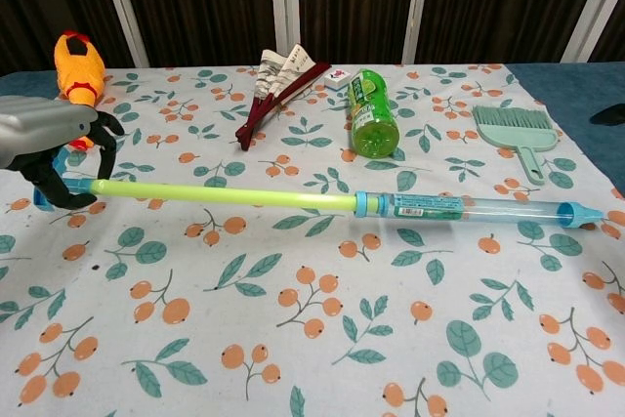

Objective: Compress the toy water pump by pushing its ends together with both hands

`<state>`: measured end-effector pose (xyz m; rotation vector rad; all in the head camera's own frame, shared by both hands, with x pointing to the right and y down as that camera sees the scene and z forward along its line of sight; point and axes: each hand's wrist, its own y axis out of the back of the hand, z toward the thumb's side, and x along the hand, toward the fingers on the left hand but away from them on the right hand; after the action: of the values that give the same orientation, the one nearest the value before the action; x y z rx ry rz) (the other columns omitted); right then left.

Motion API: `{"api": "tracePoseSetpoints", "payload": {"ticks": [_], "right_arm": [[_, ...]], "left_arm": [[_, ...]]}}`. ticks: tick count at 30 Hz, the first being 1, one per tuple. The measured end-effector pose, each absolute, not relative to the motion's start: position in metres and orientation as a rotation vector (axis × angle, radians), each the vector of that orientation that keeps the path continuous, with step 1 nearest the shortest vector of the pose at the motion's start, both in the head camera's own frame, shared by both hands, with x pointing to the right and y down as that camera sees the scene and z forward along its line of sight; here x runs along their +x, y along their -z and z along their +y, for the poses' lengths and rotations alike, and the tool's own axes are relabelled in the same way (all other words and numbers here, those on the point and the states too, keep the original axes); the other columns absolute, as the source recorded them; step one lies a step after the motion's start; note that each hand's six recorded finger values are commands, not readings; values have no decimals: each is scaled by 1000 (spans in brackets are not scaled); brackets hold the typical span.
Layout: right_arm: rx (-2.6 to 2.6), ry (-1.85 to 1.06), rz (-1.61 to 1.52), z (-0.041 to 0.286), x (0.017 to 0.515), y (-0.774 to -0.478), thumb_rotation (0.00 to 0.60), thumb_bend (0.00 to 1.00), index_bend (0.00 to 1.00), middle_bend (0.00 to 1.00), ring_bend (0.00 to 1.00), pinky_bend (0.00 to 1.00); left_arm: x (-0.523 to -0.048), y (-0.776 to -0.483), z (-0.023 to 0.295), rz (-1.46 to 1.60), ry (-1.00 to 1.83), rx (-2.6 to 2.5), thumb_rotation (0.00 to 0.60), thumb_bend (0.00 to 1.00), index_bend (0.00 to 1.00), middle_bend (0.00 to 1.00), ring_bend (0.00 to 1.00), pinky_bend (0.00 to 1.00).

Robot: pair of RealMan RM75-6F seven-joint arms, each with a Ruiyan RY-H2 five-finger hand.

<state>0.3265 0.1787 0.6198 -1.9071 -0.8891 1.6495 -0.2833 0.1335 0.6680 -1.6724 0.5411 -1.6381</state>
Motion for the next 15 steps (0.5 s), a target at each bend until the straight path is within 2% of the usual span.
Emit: {"api": "tracePoseSetpoints", "payload": {"ticks": [5,10,15], "right_arm": [[-1893,-1685,-859,170,309,-641,600,256,8,0,0,0],[-1855,-1730,-848,167,303,-660,600,256,155,0,0,0],[-1820,-1752,-838,165,300,-672,600,256,215,0,0,0]], "left_arm": [[-285,-670,133,538,1642,-1672,600,485,581,84,0,20],[-282,-669,132,545,1640,-1674,600,484,582,84,0,21],[-278,-666,131,548,1628,-1679,600,485,586,84,0,20]]}}
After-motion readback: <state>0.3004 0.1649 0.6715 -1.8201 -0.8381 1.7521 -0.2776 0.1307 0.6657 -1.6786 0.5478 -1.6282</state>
